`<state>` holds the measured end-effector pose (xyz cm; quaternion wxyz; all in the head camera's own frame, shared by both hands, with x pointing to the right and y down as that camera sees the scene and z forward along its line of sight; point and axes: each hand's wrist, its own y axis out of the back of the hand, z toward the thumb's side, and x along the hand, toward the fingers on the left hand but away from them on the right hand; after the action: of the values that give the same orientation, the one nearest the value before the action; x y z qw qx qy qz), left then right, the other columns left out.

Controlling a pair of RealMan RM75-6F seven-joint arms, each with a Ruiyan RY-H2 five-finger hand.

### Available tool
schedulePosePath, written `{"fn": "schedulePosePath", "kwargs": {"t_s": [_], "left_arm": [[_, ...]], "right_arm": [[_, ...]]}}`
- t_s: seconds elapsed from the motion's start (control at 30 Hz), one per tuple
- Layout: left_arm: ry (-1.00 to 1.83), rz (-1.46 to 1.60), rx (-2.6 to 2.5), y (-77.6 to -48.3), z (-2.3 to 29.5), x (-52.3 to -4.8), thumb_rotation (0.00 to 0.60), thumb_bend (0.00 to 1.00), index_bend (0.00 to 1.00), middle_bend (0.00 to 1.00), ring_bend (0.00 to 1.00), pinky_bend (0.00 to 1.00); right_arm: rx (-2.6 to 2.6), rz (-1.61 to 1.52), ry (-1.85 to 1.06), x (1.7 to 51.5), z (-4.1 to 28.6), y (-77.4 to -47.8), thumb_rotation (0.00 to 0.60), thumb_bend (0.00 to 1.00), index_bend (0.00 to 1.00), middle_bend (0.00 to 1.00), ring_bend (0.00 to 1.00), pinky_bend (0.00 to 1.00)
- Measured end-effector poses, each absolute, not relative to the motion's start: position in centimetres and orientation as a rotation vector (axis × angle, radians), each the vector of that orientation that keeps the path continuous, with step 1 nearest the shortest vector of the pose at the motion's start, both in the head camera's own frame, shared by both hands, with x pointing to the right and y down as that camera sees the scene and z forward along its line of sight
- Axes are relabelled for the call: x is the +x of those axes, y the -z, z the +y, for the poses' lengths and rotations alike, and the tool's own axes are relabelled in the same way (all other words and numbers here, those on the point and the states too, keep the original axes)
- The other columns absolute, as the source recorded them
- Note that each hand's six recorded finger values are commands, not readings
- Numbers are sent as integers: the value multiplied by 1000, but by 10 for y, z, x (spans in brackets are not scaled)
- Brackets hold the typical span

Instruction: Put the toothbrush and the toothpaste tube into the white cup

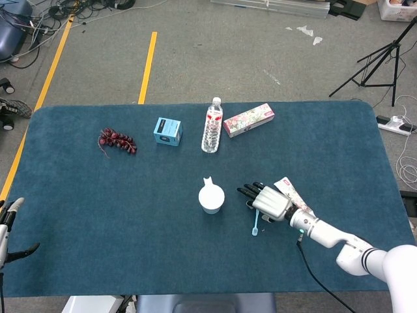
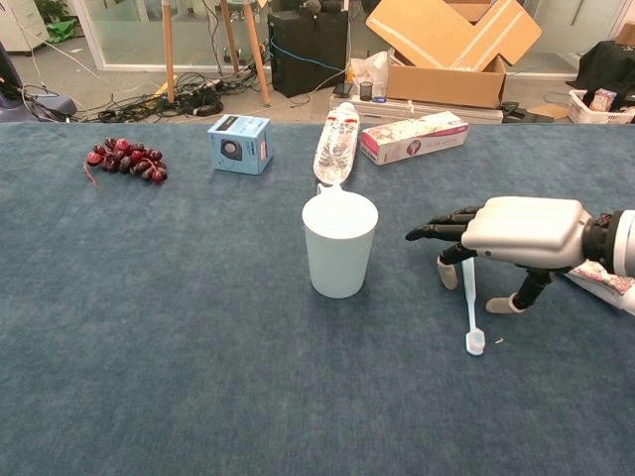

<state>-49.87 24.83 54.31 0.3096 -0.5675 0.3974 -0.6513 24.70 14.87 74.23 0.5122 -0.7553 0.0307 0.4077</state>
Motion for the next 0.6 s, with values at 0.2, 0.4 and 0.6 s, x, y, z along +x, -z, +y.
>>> {"fn": "schedulePosePath", "kwargs": {"t_s": [0.2,0.4,0.6], "left_arm": [[1719,1051,-1498,-543,248,-498,600,0,88,158,58,144],[1719,1051,-1499,-542,248,-498,600,0,88,157,58,144],[1718,1051,-1499,-542,248,-498,600,0,88,158,58,144]], "right_arm": [[-1816,64,-978,246,147,-741,600,200,498,0,0,157],[-1813,58,-979,246,147,-741,600,200,534,0,0,156],[-1810,60,-983,247,147,-742,600,199,557,0,0,156]]}}
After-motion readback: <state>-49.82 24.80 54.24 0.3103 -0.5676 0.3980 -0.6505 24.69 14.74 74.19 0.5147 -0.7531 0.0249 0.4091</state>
